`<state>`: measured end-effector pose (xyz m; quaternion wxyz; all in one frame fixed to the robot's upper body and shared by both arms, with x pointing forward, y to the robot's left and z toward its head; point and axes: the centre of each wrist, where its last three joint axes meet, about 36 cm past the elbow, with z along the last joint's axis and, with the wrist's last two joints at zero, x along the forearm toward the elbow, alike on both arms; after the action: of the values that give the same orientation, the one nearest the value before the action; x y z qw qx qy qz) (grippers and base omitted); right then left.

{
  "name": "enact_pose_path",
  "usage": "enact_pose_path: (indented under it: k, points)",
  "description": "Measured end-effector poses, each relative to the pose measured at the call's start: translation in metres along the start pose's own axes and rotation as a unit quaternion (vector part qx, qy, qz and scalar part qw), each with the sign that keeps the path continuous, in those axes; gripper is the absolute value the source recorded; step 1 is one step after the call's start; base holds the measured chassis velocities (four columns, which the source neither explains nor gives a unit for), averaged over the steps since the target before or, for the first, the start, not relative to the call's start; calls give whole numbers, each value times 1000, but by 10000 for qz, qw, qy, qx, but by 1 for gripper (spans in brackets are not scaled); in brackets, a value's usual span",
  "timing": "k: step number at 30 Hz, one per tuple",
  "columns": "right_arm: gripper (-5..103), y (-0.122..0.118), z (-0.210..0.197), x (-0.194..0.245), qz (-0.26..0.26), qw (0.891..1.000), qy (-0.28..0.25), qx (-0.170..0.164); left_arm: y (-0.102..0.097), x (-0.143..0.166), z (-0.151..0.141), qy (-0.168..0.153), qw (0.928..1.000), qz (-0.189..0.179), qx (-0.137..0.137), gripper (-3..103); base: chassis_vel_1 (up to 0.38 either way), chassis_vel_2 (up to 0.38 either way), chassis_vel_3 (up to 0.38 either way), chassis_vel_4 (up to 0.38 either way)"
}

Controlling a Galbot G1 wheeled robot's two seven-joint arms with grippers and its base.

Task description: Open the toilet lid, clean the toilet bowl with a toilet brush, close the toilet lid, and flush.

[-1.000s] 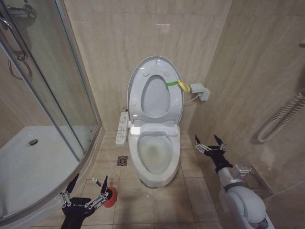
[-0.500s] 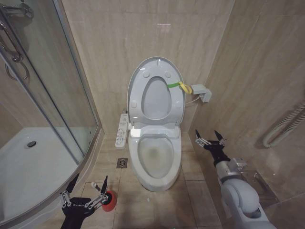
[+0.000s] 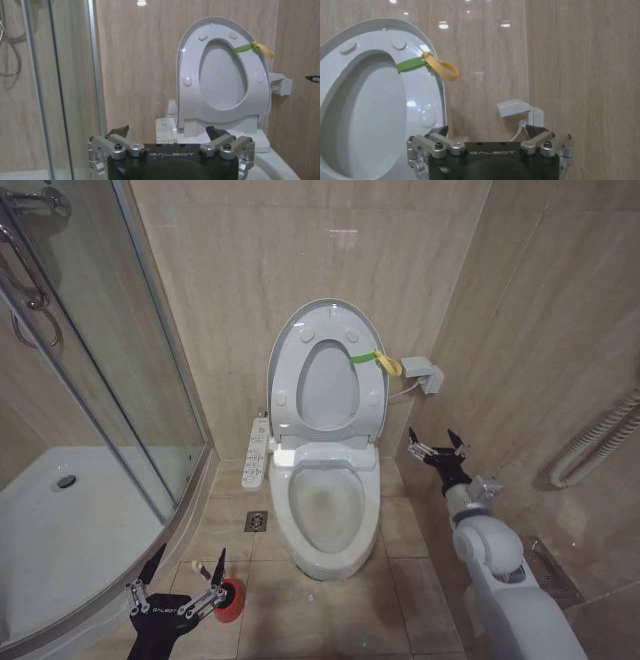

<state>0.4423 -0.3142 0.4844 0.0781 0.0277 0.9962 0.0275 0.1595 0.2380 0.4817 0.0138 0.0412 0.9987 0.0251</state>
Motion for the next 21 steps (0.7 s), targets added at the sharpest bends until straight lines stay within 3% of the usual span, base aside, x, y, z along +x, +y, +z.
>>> enact_pose_path:
  k: [21]
  points:
    - [100, 9, -1, -99, 272, 9994, -222, -31, 0, 0, 0, 0, 10000, 0, 0, 100, 0, 0, 0, 0]
